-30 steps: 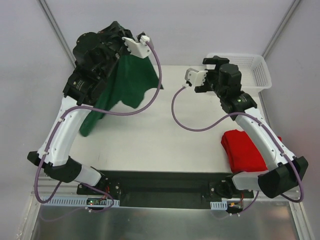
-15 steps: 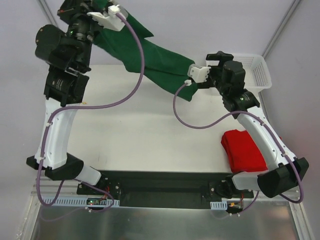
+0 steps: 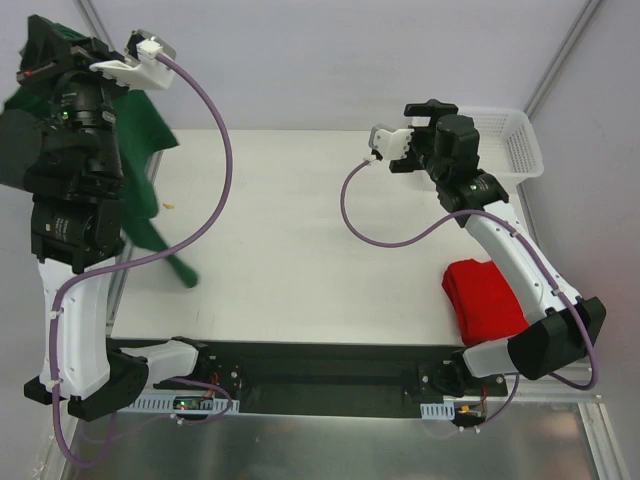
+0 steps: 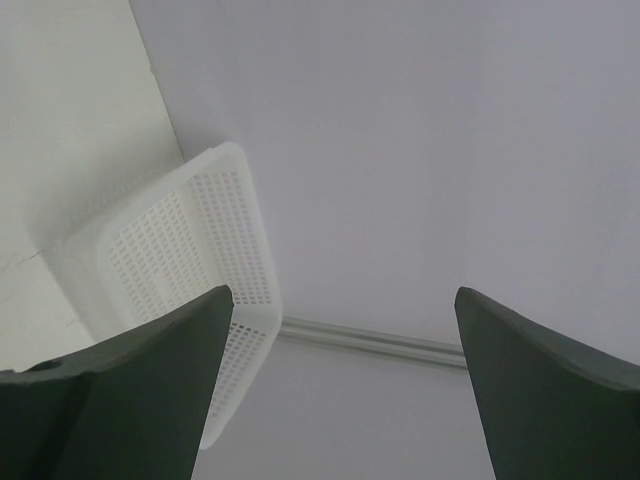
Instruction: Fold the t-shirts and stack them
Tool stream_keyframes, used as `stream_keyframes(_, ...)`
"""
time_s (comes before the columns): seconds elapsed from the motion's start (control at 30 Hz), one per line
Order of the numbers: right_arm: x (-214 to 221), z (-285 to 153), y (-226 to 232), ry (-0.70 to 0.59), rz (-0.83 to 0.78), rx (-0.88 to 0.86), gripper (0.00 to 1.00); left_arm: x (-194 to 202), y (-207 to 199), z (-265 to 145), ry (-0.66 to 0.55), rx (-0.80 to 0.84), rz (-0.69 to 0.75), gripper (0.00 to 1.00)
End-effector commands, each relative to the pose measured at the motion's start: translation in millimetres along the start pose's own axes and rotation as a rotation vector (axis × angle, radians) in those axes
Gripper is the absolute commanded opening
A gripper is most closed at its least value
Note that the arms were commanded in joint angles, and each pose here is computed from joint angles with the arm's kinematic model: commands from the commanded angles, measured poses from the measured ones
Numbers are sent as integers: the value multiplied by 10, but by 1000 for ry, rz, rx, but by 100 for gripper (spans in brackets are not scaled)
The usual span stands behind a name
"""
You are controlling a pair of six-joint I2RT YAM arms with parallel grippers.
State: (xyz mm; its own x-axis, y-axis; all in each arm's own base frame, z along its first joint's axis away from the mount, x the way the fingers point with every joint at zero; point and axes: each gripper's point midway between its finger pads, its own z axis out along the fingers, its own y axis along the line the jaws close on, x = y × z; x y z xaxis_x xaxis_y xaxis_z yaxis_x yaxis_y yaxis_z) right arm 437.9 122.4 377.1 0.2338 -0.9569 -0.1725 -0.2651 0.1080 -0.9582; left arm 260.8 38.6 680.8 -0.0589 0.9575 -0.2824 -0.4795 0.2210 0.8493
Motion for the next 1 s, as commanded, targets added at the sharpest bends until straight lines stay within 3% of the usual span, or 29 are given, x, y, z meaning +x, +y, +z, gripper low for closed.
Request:
stream_keyframes(0.0,-96,-38,-365,-17,8,105,96,-60,676,-88,-42,-181,-6,0)
stream_keyframes(0.13,-115,0,-360,-12,1,109,96,-118,183,56,-55,-61,-67,0)
stream_keyframes(0.3,-108,0,-384,-6,-20,116,96,-312,-1019,27,-69,243,-228,0)
stream_keyframes(0.47,-129,3,-440,-16,-49,129,96,-770,-2594,-523,-89,714,-400,0)
stream_keyframes(0.63,-115,17,-532,-4,-52,153,96,-1588,-3739,-1147,-149,1123,-541,3)
stream_keyframes(0.67,-115,42,-505,-1,-56,146,96,-1756,-3781,-1250,-179,1197,-561,17)
stream_keyframes(0.7,-100,34,-515,5,-62,148,96,-1935,-3853,-1419,-206,1270,-547,66)
stream_keyframes(0.73,-87,37,-492,11,-73,143,96,-2033,-4109,-1539,-191,1364,-500,99)
stream_keyframes(0.87,-120,-1,-494,-7,-85,134,96,-1972,-3835,-1498,-114,1455,-513,99)
stream_keyframes(0.97,-140,-7,-442,-13,-49,103,96,-1761,-3448,-1355,-111,1366,-568,99)
